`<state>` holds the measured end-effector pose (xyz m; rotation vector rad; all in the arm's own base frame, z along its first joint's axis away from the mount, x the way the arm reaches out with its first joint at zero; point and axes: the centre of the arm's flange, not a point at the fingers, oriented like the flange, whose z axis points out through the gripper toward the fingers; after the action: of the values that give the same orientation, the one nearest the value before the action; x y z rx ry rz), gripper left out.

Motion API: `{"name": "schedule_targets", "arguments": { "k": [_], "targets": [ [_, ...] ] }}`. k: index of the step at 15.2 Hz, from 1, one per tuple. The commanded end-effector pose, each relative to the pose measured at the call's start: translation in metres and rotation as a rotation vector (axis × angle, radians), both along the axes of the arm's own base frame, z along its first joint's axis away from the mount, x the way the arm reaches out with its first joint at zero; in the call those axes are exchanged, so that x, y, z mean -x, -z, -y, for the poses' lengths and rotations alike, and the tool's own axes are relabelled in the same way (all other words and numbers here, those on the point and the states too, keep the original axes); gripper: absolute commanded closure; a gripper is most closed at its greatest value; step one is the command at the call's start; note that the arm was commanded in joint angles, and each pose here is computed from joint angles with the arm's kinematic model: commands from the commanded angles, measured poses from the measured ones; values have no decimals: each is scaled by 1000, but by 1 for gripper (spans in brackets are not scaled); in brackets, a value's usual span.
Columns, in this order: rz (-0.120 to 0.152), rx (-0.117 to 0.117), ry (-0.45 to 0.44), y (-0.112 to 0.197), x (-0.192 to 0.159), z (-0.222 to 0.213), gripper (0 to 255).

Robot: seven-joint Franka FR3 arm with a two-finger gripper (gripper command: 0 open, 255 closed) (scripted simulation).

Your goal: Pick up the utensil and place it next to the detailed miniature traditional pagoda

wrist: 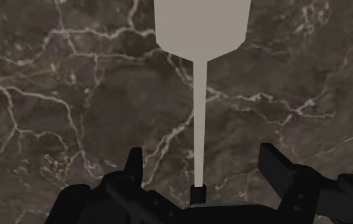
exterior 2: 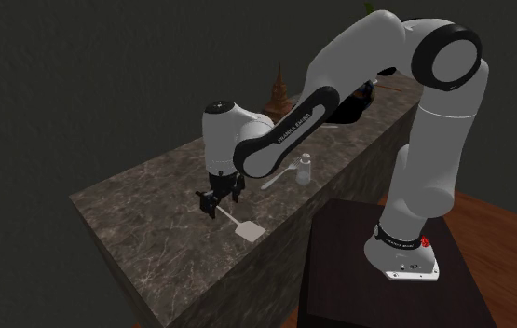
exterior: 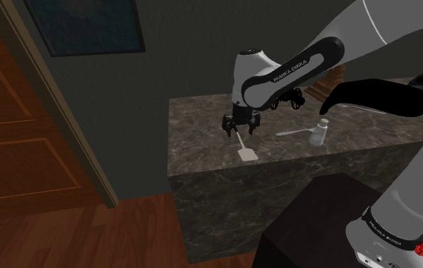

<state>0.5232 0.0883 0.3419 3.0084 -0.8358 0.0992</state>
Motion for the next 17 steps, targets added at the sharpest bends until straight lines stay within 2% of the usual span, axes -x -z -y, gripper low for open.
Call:
{"name": "schedule_targets", "arguments": {
  "k": [1, 7, 8, 17],
  "targets": [
    [1, 0, 0, 3, -1, 0, 0],
    [1, 0, 0, 3, -1, 0, 0],
    [1, 0, 0, 3, -1, 0, 255],
    [1, 0, 0, 3, -1, 0, 255]
  ]
}}
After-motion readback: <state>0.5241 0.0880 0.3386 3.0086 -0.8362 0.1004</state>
